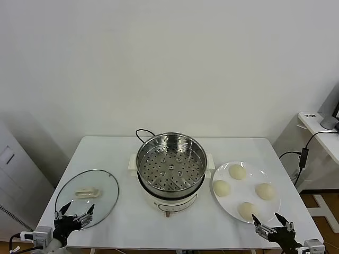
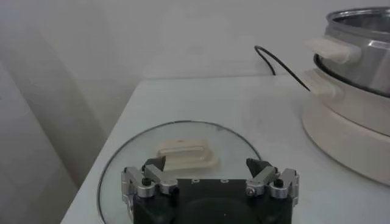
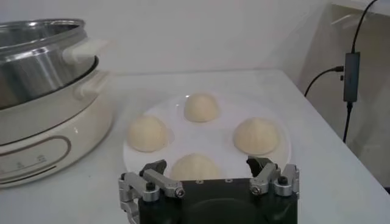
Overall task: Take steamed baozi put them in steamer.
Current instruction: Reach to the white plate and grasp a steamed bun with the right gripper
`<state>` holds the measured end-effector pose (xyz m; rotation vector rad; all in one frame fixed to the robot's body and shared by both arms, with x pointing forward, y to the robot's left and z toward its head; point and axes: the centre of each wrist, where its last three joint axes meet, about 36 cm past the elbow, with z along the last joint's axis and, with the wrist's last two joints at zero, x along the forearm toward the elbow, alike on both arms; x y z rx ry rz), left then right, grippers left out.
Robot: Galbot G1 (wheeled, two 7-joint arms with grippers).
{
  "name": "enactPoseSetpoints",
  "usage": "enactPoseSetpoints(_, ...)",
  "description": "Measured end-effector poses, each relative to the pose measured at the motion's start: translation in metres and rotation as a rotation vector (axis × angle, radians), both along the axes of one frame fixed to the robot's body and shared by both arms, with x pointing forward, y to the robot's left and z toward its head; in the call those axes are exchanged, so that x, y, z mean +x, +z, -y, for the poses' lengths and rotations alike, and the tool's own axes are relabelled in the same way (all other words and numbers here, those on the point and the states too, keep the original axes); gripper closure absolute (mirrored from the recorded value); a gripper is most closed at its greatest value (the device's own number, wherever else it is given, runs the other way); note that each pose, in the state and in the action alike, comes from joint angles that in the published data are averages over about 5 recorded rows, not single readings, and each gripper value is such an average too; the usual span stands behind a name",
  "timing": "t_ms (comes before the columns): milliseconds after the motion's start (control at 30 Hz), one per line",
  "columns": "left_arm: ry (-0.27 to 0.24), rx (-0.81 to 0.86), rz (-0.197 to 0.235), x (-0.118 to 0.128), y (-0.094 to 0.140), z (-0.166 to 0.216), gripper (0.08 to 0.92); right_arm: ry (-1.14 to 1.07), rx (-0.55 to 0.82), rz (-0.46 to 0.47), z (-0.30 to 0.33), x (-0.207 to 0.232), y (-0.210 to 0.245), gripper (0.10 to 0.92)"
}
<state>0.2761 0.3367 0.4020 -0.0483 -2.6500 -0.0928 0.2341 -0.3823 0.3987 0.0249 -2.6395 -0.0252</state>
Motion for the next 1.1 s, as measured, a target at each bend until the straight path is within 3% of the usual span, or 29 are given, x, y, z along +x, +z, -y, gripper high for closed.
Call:
enactPoseSetpoints(367,-0.001,0.001,0.000,0.000,0.000,0.000,0.177,0.013,-0.020,0.009,0.001,0.003,0.003,0.200)
enactPoseSetpoints(533,-0.001,0.000,0.000,-0.001,0.000,0.000,0.177,0.042,-0.091,0.055,0.010,0.013,0.007,0.200)
enactPoseSetpoints(833,-0.006,0.003,0.000,0.000,0.000,0.000,0.177,0.189,-0.459,0.196,0.035,0.058,0.022,0.200)
enactPoseSetpoints(1100,-0.010,0.004,-0.003,0.001,-0.001,0.001,0.177,0.386,-0.819,0.268,0.061,0.118,0.043,0.200)
